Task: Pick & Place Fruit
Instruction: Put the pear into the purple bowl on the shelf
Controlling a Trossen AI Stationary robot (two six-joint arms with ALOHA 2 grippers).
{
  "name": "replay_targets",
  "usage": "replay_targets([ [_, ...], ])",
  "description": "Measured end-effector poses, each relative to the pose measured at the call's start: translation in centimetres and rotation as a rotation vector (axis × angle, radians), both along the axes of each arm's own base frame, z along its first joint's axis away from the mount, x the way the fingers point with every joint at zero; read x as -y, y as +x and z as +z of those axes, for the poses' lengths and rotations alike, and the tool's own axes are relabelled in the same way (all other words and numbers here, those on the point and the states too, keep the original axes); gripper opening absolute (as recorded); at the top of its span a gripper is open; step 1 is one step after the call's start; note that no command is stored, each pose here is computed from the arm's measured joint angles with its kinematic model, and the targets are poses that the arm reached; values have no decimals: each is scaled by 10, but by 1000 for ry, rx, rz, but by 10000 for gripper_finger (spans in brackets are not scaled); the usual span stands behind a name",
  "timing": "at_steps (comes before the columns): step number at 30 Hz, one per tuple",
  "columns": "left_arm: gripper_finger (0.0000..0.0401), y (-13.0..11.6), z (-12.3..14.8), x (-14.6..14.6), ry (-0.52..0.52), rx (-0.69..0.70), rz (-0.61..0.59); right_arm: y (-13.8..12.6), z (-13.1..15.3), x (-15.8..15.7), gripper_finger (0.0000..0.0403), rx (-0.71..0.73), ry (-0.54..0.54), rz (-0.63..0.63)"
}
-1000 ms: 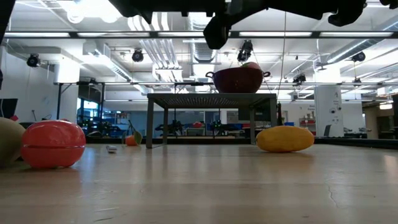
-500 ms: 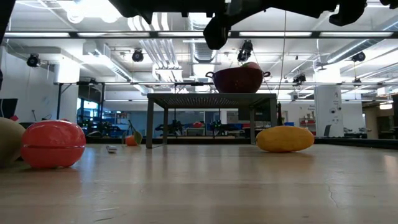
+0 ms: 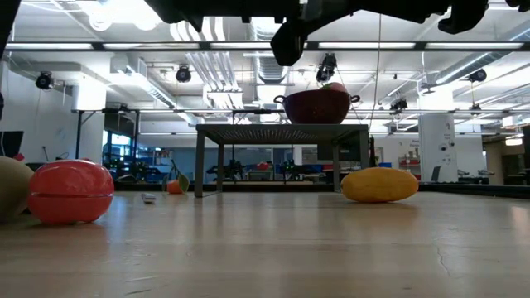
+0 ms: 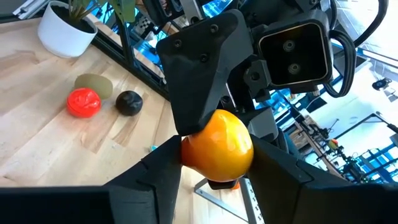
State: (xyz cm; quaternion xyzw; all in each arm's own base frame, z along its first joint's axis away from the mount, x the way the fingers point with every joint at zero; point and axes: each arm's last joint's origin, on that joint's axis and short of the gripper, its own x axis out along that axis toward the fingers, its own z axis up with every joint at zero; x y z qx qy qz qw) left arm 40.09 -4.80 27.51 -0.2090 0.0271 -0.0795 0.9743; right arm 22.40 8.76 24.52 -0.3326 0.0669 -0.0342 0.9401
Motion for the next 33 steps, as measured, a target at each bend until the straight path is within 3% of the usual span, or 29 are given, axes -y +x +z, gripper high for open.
replay_targets([
  [16,166,0,0,0,37,3,10,0,0,0,153,2,5,-2],
  [26,268,-6,6,-4,41,-34,28,0,0,0,150,4,27,-4],
  [30,286,-21,21,-8,107,-84,51,0,0,1,145,11,86,-46],
  [33,287,-36,33,-12,184,-139,140,0,0,3,152,13,85,-93],
])
